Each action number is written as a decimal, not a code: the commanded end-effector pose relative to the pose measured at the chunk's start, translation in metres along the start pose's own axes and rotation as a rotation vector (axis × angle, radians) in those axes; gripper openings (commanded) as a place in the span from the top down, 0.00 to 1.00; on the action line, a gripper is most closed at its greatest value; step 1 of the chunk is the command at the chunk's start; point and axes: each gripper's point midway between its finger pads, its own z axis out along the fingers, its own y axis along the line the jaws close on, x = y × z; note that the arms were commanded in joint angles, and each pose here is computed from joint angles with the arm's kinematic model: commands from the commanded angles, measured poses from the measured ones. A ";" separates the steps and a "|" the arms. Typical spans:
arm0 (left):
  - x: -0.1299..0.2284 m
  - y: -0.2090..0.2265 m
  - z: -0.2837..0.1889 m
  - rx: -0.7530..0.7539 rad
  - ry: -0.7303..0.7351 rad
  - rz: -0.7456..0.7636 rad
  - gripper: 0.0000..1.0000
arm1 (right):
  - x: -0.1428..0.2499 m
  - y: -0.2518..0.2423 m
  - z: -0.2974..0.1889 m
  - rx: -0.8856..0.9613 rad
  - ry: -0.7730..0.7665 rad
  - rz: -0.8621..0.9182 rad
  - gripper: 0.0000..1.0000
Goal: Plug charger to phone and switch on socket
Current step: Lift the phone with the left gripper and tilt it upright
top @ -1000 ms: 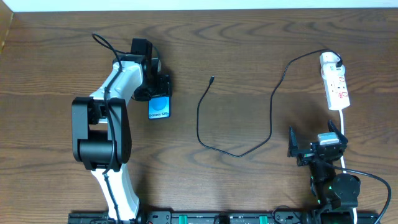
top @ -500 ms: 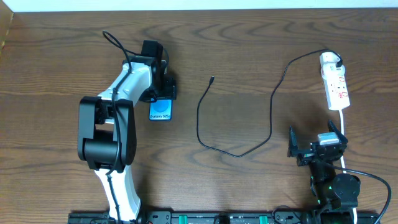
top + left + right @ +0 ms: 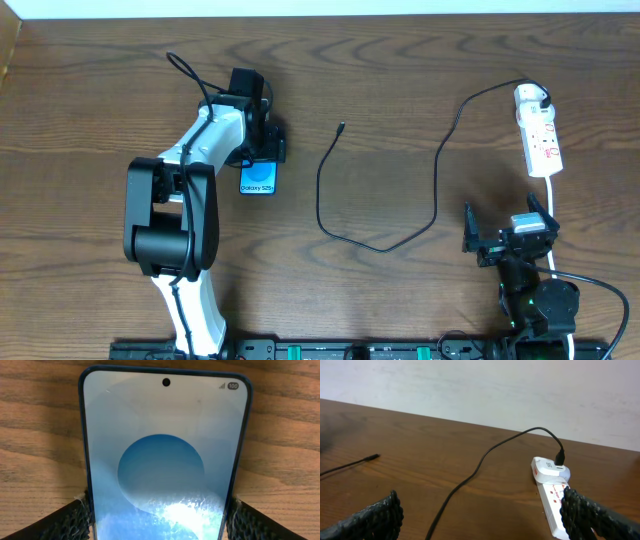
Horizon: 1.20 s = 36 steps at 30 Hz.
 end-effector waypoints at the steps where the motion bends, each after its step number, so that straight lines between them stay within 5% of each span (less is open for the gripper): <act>1: 0.037 -0.001 0.020 0.013 0.132 -0.011 0.14 | 0.000 0.000 0.000 0.000 0.000 0.008 0.01; 36: 0.026 -0.003 0.022 0.020 0.086 -0.009 0.10 | 0.000 0.000 0.000 0.000 0.000 0.008 0.01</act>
